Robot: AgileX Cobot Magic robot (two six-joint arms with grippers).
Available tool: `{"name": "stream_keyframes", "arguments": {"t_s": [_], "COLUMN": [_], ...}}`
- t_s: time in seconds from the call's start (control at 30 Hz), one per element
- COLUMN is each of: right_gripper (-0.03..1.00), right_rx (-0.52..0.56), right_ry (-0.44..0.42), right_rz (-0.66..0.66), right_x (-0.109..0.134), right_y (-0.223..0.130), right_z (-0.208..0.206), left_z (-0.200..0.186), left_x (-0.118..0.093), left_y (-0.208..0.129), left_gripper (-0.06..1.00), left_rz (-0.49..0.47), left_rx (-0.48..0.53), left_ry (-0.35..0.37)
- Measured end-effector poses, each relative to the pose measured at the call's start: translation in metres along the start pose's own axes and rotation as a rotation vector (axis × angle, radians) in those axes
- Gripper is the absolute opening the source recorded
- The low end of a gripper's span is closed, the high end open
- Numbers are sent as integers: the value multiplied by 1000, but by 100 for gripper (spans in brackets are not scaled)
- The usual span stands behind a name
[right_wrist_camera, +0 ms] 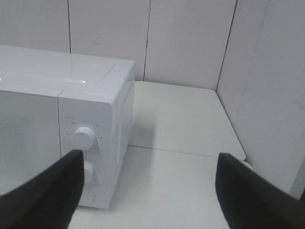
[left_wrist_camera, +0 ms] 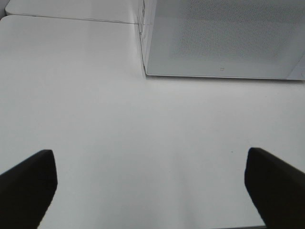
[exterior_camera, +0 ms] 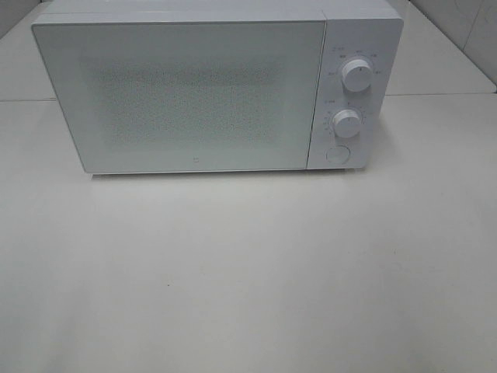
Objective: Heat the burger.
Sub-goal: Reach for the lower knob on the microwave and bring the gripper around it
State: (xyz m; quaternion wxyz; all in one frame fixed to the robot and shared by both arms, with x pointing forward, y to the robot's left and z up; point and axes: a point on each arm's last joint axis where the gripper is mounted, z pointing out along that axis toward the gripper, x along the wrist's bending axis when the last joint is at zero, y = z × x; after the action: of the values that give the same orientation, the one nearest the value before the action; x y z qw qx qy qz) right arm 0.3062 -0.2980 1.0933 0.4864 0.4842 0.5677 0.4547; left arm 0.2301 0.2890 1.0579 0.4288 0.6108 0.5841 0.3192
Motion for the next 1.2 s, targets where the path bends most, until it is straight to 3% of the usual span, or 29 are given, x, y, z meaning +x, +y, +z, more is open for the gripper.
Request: {"name": "stream_keyframes", "arguments": {"t_s": [0.63, 1.2], "right_gripper": [76, 76], "right_rx": [16, 138], "right_ry": [111, 197], "right_rz": [-65, -7], "right_x": [19, 37], "right_y": [0, -42], "right_z": [85, 156], "left_z": [0, 0], "left_x": [0, 0], "left_y": [0, 0], "left_gripper": [99, 99], "left_rz": [0, 0], "left_rx": [0, 0], "left_ry": [0, 0]}}
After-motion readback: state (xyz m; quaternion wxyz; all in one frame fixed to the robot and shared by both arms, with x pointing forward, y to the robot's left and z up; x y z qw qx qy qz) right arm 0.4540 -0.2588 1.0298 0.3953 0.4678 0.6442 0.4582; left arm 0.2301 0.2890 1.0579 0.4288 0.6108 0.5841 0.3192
